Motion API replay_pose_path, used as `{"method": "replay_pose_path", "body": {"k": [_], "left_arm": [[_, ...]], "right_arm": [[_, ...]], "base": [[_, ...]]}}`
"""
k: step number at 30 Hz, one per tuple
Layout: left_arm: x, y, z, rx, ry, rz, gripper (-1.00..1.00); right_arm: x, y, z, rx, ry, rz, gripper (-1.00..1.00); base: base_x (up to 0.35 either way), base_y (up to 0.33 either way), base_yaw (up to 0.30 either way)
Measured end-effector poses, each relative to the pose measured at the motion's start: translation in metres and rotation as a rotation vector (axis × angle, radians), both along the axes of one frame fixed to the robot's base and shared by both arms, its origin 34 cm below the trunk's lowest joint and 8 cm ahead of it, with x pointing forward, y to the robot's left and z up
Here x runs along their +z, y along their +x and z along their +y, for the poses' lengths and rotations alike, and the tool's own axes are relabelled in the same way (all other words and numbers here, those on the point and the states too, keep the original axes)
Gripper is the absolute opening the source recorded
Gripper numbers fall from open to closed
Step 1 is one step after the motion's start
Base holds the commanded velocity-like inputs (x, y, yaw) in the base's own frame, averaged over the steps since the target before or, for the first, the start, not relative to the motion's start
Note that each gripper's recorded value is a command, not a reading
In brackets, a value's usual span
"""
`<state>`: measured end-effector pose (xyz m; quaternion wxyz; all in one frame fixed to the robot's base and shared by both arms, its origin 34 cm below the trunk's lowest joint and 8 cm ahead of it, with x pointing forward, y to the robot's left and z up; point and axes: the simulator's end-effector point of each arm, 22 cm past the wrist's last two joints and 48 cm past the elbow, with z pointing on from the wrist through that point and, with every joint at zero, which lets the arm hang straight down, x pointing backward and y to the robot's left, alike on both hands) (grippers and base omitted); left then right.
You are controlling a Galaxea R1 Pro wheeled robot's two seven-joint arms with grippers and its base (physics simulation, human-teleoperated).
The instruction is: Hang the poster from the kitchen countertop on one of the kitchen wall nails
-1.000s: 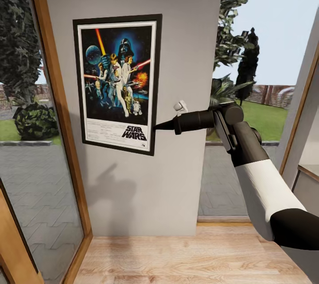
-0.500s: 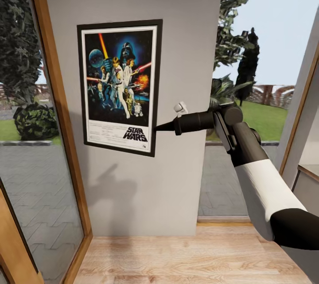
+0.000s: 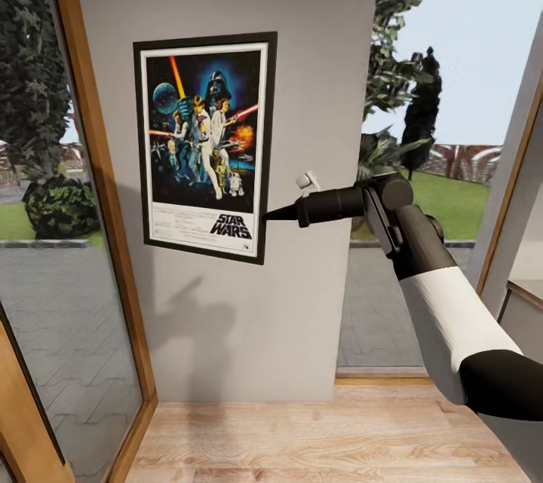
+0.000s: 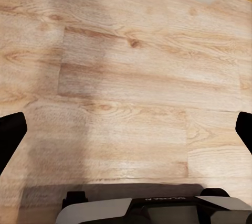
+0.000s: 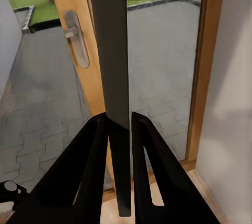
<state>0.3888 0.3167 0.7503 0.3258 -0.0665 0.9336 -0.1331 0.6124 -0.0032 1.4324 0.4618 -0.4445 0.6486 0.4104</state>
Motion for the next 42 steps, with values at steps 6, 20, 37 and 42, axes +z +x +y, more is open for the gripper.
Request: {"method": "replay_pose_path", "body": {"k": [6,20,37,42], "left_arm": [[0.0001,-0.0003,0.0004,0.001,0.0,0.0,1.0],[-0.0002,-0.0009,0.0003,0.002,-0.001,0.002,1.0],[-0.0004,-0.0011,0.0002,0.002,-0.001,0.004,1.0],[-0.0005,-0.0011,0.0002,0.002,-0.002,0.004,1.0]], "right_arm": [[0.0016,-0.0013,0.0003,0.001,0.001,-0.004,-1.0],[0.0028,-0.0023,0.0005,0.002,0.001,-0.009,-1.0],[0.003,-0.0026,0.0006,0.003,0.001,-0.01,-1.0],[0.0028,-0.0022,0.0006,0.003,0.001,-0.01,-1.0]], "base": [[0.053,0.0,0.0],[0.302,0.0,0.0],[0.335,0.0,0.0],[0.261,0.0,0.0]]}}
